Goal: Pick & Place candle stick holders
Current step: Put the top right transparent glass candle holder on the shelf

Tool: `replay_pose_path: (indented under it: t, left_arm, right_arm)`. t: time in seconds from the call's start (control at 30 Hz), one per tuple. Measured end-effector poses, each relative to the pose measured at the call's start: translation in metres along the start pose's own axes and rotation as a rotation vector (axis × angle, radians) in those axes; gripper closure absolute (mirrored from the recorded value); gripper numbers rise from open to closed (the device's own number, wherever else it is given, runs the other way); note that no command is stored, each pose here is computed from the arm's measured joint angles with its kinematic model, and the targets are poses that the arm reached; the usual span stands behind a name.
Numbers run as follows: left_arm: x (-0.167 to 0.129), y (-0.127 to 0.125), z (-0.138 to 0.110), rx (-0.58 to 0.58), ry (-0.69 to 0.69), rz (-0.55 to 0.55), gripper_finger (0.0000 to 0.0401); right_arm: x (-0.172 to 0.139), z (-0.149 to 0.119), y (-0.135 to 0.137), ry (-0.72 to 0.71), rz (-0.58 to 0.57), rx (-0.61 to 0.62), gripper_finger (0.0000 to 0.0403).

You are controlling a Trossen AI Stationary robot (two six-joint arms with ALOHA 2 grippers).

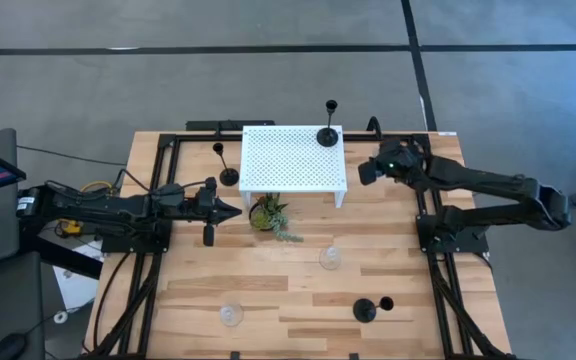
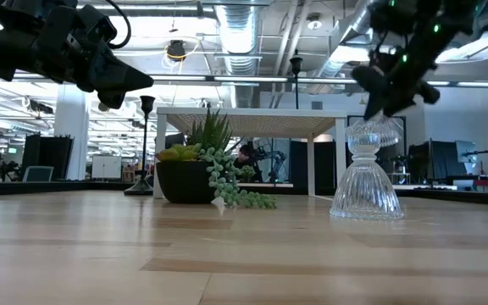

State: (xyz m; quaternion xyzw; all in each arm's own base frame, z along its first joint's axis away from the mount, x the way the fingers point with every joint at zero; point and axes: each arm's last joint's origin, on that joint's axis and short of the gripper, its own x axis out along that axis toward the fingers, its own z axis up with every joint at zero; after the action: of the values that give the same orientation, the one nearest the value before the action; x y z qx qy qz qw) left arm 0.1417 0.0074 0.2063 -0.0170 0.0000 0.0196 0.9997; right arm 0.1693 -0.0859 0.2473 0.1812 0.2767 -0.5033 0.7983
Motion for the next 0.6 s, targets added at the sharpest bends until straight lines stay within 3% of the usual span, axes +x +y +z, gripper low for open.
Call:
replay_pose_path:
  t: [0.33,0.6]
  left_arm:
    - [0.000,0.000,0.000,0.000,0.000,0.000,0.0389]
    - [0.000,0.000,0.000,0.000,0.000,0.000,0.0389]
  right_arm:
    - [-0.045,0.039,0.024,-0.112,0.167,-0.041,0.0283]
    - [-0.048,0.048,0.058,-0.142,0.254,-0.103,0.0284]
